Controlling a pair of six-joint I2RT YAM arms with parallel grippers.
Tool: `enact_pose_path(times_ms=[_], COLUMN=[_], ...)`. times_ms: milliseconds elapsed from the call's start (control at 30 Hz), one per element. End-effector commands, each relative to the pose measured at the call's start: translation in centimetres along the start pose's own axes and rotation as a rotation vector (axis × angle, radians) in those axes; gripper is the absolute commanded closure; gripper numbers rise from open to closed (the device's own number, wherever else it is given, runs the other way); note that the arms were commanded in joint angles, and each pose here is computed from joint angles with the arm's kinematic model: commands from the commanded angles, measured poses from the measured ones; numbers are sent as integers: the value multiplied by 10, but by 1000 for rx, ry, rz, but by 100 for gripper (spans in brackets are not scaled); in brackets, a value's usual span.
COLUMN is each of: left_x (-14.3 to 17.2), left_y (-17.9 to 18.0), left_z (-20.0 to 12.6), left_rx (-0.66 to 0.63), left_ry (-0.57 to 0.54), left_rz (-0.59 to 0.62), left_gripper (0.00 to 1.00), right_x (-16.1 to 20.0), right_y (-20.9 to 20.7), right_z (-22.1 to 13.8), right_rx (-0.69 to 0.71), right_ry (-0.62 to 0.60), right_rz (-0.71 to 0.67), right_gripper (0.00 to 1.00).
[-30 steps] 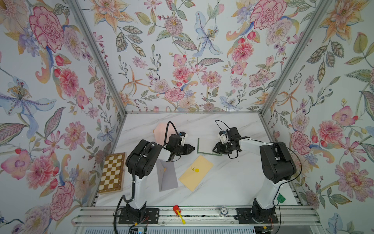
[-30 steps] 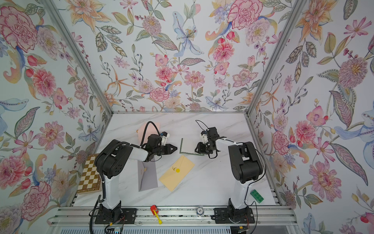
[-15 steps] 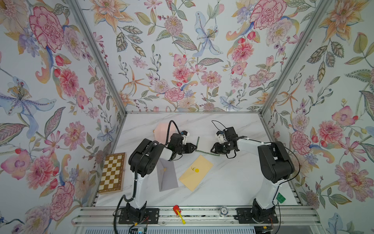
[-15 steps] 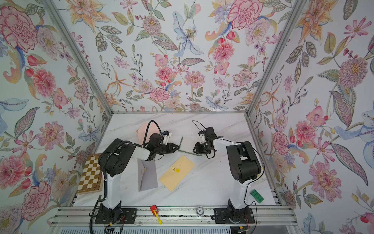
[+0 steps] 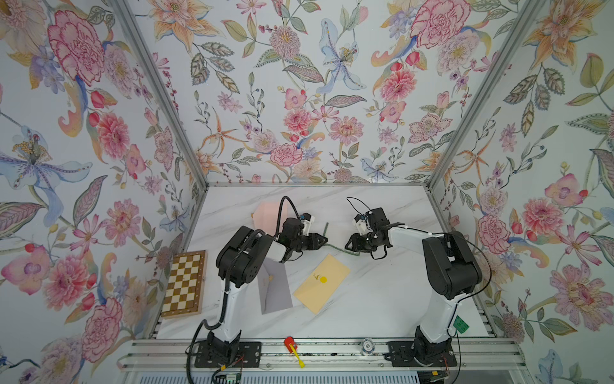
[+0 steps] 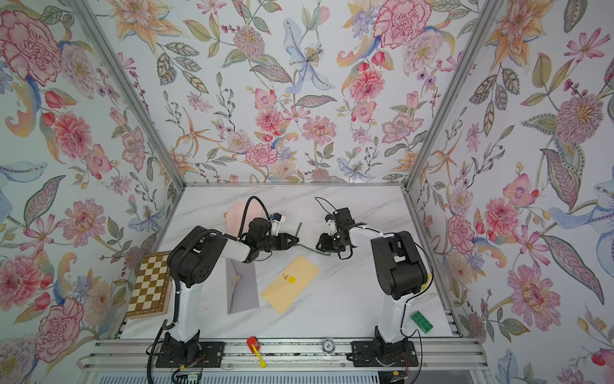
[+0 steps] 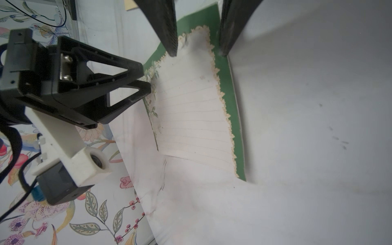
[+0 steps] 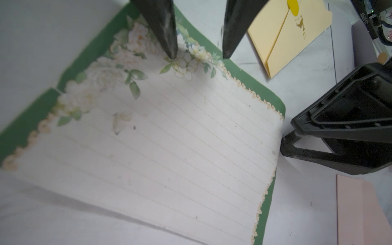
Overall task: Fold the letter paper in half and place it into the envelope
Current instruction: Fold the letter paper at the center of the board.
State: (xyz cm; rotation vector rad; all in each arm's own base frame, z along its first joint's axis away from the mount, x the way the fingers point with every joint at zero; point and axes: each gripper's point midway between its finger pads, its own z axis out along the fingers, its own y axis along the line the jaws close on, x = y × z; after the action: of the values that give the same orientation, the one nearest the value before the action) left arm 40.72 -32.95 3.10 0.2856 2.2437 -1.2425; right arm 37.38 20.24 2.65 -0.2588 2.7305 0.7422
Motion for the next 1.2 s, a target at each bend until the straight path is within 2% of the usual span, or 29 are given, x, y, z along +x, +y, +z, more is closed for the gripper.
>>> enact_pose_path(times_ms=[0, 533, 1167], left_x=[28, 13, -7], left_y=[14, -19, -29], left_z=[10, 21, 20], left_rx=[-32, 94, 142], left_ry=[77, 33, -48], left_rz=[-59, -62, -70], left_gripper=[63, 61, 60], right_x=[16, 20, 25], right_y=[-13, -19, -21], right_z=[11, 14, 14], right_rx=[61, 88, 97], right_ry=[70, 94, 110], right_rz=[-1, 0, 1], right_gripper=[61, 61, 61])
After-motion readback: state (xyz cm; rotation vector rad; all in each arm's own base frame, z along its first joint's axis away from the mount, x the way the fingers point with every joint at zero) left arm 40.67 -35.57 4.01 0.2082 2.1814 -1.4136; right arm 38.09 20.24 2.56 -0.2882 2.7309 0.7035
